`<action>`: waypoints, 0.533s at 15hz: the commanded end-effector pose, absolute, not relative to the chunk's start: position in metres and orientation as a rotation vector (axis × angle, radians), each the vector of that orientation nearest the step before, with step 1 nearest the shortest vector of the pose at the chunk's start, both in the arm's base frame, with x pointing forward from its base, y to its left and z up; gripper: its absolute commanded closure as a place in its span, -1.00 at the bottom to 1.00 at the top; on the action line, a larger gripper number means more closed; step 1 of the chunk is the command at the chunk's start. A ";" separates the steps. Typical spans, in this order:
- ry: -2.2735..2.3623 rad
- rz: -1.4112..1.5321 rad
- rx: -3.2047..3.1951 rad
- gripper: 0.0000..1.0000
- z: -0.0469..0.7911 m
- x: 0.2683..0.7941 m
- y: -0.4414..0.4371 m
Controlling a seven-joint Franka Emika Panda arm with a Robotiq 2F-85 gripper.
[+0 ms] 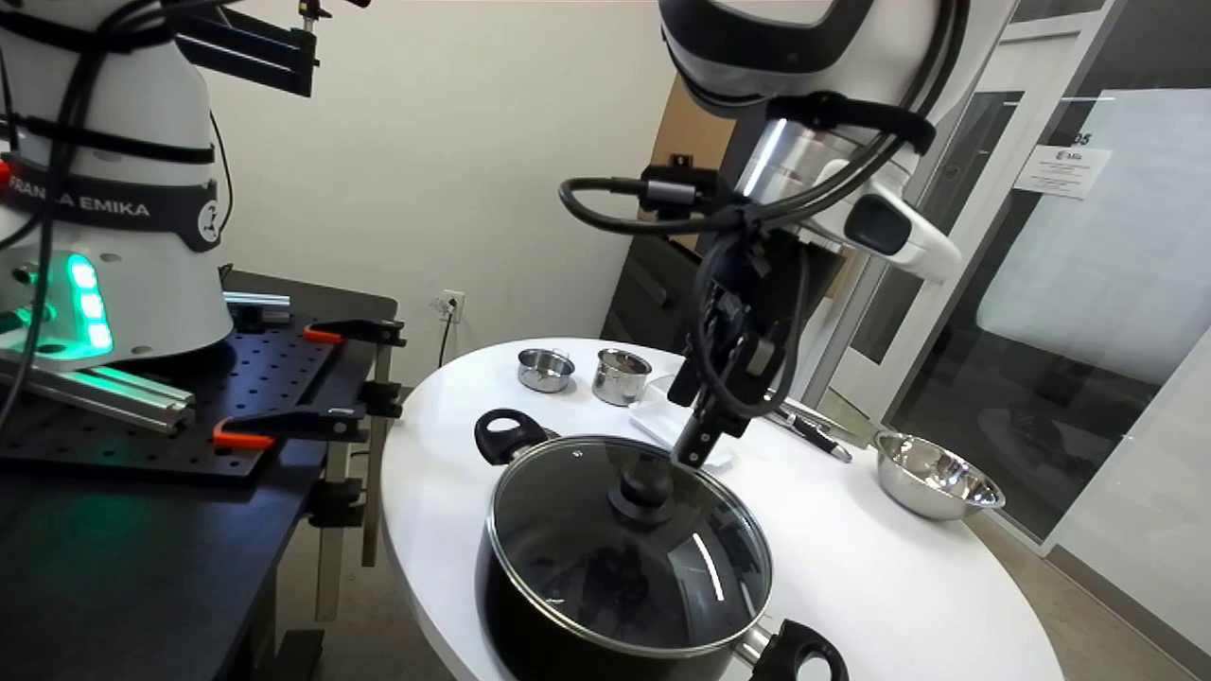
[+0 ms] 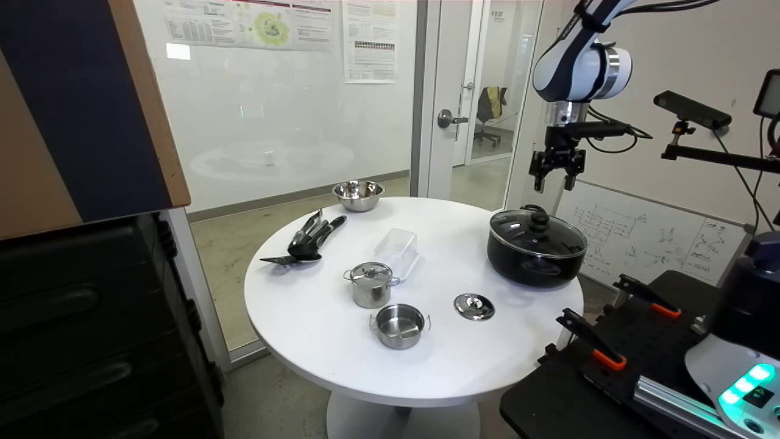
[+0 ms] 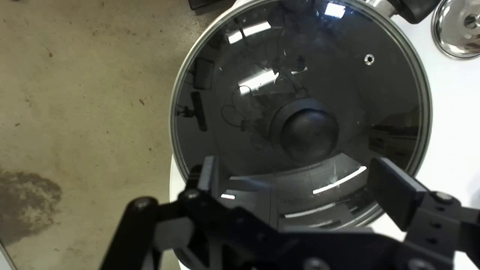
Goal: Uncover the pot
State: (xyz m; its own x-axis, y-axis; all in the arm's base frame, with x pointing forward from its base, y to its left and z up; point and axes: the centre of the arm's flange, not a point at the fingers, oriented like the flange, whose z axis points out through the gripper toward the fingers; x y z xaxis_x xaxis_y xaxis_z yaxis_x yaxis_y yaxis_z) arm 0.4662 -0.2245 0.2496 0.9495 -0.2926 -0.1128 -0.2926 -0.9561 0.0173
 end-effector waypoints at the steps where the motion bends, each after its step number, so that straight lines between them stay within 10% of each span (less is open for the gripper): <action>1: -0.436 -0.227 3.061 -1.00 0.237 0.470 -0.220; 8: -0.425 -0.235 3.089 -1.00 0.231 0.465 -0.219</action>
State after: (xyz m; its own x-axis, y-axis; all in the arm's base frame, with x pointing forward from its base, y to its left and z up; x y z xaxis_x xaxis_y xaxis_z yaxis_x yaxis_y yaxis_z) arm 0.4658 -0.2213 0.2362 0.9506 -0.2751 -0.1434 -0.2712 -0.9614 0.0467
